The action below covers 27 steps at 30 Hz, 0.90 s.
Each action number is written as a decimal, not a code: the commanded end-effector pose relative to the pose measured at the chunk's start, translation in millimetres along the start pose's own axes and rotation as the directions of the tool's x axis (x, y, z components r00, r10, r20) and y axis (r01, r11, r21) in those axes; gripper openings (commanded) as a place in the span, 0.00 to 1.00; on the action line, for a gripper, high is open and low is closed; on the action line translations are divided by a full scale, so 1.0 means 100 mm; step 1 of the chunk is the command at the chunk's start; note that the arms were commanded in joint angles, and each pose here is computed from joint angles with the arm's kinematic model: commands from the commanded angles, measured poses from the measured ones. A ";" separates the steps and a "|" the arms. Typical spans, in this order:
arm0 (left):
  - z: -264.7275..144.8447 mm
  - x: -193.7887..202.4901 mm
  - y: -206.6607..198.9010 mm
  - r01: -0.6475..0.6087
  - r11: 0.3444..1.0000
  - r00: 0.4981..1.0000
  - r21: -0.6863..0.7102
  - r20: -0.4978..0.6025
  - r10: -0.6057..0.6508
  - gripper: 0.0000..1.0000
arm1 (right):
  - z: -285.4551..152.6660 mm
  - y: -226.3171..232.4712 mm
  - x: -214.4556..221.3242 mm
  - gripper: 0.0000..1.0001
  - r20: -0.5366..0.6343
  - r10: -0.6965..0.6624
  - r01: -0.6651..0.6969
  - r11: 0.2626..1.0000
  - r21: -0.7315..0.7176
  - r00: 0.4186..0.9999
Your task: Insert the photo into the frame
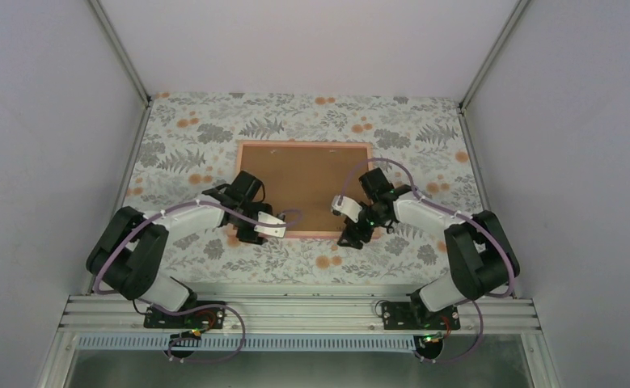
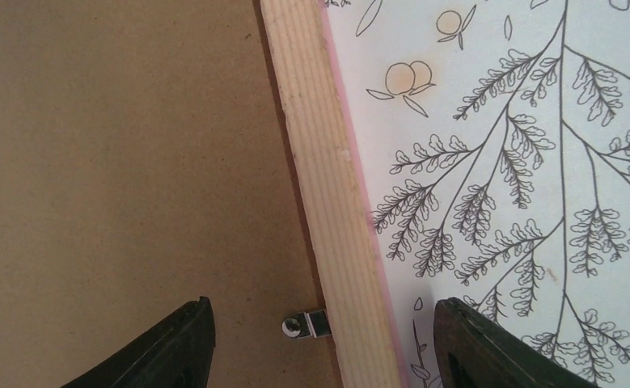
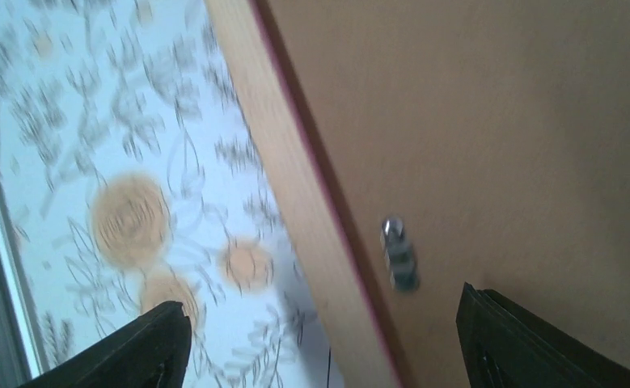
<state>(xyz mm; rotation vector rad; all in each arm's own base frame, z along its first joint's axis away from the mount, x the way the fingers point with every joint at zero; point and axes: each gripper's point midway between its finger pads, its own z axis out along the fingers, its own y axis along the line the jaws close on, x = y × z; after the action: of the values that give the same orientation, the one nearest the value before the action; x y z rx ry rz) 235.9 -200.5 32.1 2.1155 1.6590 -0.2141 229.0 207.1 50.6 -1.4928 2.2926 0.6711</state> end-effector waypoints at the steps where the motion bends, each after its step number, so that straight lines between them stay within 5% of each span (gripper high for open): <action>1: 0.05 -0.01 0.03 0.022 1.000 1.000 -0.002 0.010 -0.022 0.68 | -0.02 -0.08 0.29 0.82 -0.089 -0.087 0.095 0.991 0.091 0.992; 17: 0.17 -0.32 0.23 0.097 0.995 0.992 -0.005 0.078 -0.096 0.68 | 0.24 -0.24 0.48 0.67 -0.139 -0.137 0.154 0.981 0.121 0.981; 21: 0.27 -0.29 0.23 0.133 0.991 0.989 0.005 0.064 -0.133 0.64 | 0.25 -0.26 0.40 0.65 -0.104 -0.163 0.176 0.976 0.131 0.981; 27: 0.38 -0.24 0.15 0.130 0.991 0.990 0.037 0.040 -0.132 0.45 | 0.24 -0.26 0.26 0.67 -0.053 -0.208 0.213 0.969 0.127 0.977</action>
<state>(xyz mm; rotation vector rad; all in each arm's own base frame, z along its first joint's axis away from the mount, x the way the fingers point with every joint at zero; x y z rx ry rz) 253.6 -236.9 21.0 1.9992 1.7641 -0.2933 249.5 192.5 23.9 -1.6257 2.1312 0.4038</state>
